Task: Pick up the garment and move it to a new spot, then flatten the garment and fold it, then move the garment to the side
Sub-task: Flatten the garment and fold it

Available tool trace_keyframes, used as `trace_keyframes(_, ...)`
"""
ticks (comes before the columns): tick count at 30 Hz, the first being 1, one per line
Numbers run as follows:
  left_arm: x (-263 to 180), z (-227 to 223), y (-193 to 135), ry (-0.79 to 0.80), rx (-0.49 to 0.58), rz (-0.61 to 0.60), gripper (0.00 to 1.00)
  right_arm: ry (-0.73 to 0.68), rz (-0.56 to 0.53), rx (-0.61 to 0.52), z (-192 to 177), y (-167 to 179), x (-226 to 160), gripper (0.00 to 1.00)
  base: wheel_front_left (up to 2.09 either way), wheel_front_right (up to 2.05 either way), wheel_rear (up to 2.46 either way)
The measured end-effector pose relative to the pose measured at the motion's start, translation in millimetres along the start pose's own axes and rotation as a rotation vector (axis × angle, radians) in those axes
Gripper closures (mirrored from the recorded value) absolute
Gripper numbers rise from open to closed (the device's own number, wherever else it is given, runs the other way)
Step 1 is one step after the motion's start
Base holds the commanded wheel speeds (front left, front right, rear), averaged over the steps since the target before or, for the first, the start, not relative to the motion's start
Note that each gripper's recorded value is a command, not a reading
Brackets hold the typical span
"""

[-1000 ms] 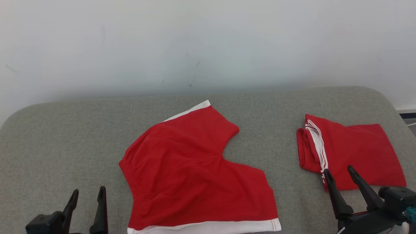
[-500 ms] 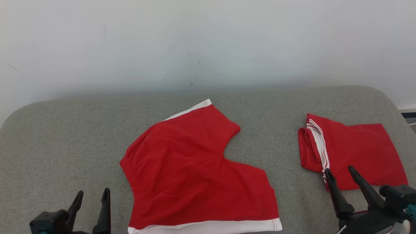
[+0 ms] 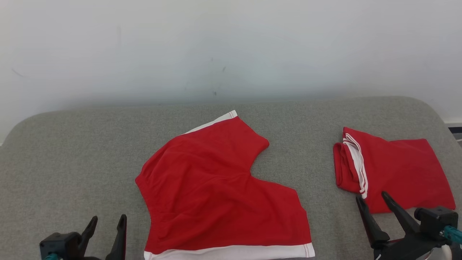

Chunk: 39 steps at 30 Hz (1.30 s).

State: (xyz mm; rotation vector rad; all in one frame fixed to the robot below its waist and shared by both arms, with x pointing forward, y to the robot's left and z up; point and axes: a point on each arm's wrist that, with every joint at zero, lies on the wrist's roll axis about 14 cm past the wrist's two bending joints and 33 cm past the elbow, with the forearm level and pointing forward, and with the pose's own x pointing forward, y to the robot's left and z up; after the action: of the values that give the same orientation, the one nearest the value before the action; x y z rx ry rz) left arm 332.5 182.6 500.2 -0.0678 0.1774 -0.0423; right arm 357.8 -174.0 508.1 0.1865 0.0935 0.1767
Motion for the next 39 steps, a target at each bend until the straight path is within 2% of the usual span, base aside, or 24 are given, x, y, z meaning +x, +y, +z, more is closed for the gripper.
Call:
trace_keyframes(15,-6,-11,-4,0.07,-0.02,-0.03,0.0,0.069,0.025,0.012,-12,7,-2,0.0,0.0,0.0,0.0)
trace_keyframes(22,-12,-39,-24,0.197,-0.069,-0.126,0.0,0.079,0.041,0.013,-13,12,2,0.0,0.0,0.0,0.0)
trace_keyframes(23,-15,-56,-27,0.264,-0.078,-0.143,0.0,0.088,0.046,0.013,-15,13,3,0.0,0.0,0.0,0.0)
trace_keyframes(29,-20,-96,-33,0.427,-0.096,-0.196,0.0,0.111,0.061,0.017,-20,19,5,0.0,0.0,0.0,0.0)
trace_keyframes(39,-1,-106,-39,0.484,-0.067,-0.224,0.0,0.137,0.057,0.017,-24,17,6,0.0,0.0,0.0,0.0)
